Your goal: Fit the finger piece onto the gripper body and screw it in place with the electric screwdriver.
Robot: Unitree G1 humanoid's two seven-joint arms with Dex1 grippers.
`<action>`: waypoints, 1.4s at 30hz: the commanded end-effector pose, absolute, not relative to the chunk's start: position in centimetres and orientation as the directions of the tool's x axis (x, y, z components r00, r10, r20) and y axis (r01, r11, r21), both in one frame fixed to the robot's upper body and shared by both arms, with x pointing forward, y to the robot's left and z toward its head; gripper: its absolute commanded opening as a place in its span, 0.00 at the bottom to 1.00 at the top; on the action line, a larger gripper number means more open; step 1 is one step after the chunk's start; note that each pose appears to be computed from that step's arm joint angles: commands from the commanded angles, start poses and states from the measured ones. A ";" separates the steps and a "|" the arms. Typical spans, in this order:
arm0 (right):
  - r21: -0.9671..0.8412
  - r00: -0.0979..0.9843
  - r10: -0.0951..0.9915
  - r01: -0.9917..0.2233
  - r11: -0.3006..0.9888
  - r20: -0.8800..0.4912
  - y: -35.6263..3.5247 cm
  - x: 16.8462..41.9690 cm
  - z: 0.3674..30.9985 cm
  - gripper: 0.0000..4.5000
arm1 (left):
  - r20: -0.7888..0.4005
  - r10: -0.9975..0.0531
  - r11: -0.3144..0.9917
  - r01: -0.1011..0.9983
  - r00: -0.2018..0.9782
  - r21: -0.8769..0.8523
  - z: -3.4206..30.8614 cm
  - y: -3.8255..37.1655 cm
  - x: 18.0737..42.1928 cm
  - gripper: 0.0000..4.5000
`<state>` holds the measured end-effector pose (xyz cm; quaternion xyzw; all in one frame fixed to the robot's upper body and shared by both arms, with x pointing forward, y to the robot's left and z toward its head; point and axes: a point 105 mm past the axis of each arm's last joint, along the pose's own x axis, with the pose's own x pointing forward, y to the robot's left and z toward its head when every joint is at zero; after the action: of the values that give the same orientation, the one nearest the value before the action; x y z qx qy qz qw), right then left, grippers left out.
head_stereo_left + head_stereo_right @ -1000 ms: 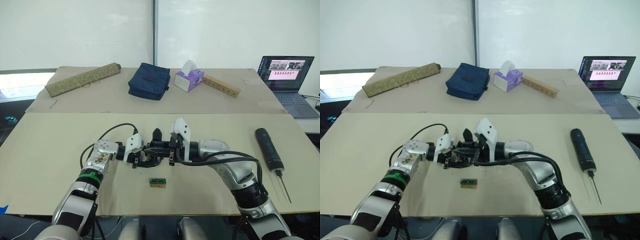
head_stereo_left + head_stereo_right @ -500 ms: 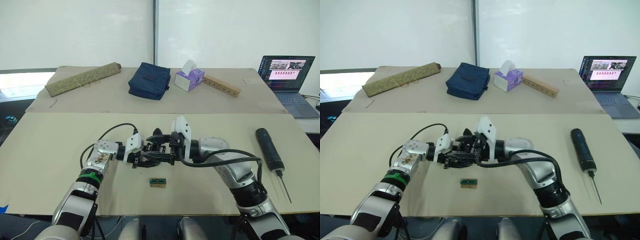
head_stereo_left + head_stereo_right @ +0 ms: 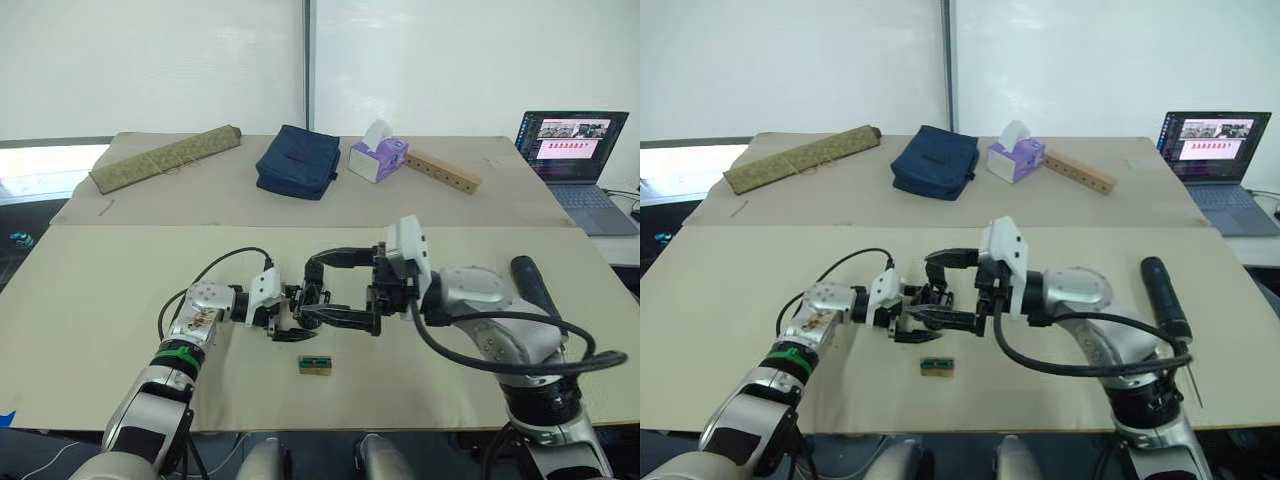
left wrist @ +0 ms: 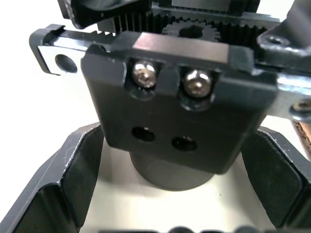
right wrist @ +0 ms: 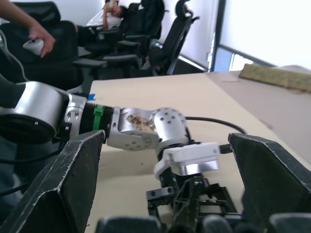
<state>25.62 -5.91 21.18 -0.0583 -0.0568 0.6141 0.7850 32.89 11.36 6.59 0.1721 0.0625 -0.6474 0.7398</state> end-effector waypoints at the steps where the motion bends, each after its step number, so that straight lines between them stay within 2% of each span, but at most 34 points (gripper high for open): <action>1: -0.200 0.365 0.929 -0.907 0.370 0.059 -9.0 25.0 23.0 1.00 | -0.330 -0.922 0.162 0.976 0.203 0.148 6.4 14.9 32.1 0.99; 4: -0.212 0.559 0.827 -0.803 0.557 0.052 -13.0 24.7 22.8 1.00 | -0.272 -0.930 0.217 0.967 0.247 0.136 7.9 17.4 31.5 0.99; 7: -0.225 0.699 0.712 -0.685 0.693 0.062 -16.4 24.0 22.6 1.00 | -0.231 -0.938 0.235 0.964 0.259 0.124 9.6 18.7 30.8 0.99; 11: -0.221 0.890 0.455 -0.439 0.871 0.025 -22.9 21.6 20.1 1.00 | -0.112 -0.960 0.231 0.953 0.255 0.196 13.7 19.6 29.8 0.99; 13: -0.232 0.927 0.375 -0.365 0.901 -0.004 -24.8 20.3 18.8 1.00 | -0.081 -0.959 0.252 0.949 0.272 0.191 14.7 19.8 29.8 0.99; 15: -0.213 0.966 0.251 -0.258 0.942 -0.061 -27.2 17.8 16.3 1.00 | -0.022 -0.963 0.261 0.948 0.269 0.183 16.5 19.6 29.7 0.99; 17: -0.204 0.986 0.141 -0.156 0.966 -0.087 -28.7 15.5 14.4 1.00 | -0.016 -0.971 0.227 0.938 0.240 0.264 17.9 18.9 29.3 0.99; 20: -0.194 0.985 0.091 -0.118 0.974 -0.145 -29.0 13.2 12.0 1.00 | 0.008 -0.979 0.198 0.942 0.203 0.273 19.2 17.7 28.5 0.99; 22: -0.166 0.988 0.051 -0.075 0.983 -0.144 -29.5 12.6 11.4 1.00 | 0.016 -0.985 0.168 0.948 0.170 0.272 19.9 16.8 27.7 0.99; 25: -0.087 0.995 -0.004 -0.004 0.996 -0.096 -30.3 13.6 12.0 1.00 | 0.056 -0.984 0.180 0.946 0.172 0.271 21.3 16.0 27.3 0.99; 29: -0.038 0.996 -0.015 0.011 0.999 -0.093 -31.0 16.8 13.4 1.00 | 0.102 -0.978 0.202 0.944 0.181 0.262 22.8 15.0 27.6 0.99; 31: -0.029 0.989 -0.050 0.046 0.998 -0.142 -32.4 18.7 13.7 1.00 | 0.098 -0.982 0.184 0.948 0.164 0.260 22.9 14.2 27.4 0.99; 33: -0.025 0.969 -0.043 0.039 0.999 -0.242 -33.6 20.4 13.1 1.00 | 0.091 -0.985 0.168 0.951 0.149 0.259 22.8 13.7 27.3 0.99; 36: -0.038 0.946 -0.055 0.045 0.998 -0.318 -35.5 22.5 12.9 1.00 | 0.092 -0.986 0.158 0.949 0.137 0.274 22.9 13.2 27.3 0.99; 42: -0.104 0.900 -0.028 -0.019 0.994 -0.436 -37.1 25.1 12.2 1.00 | 0.097 -0.988 0.141 0.947 0.118 0.289 23.2 12.8 27.3 0.99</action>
<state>24.77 -36.79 11.73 -0.0397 0.2217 -0.0065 0.9743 27.61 12.98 22.38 0.0632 -0.1184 -0.6471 0.7505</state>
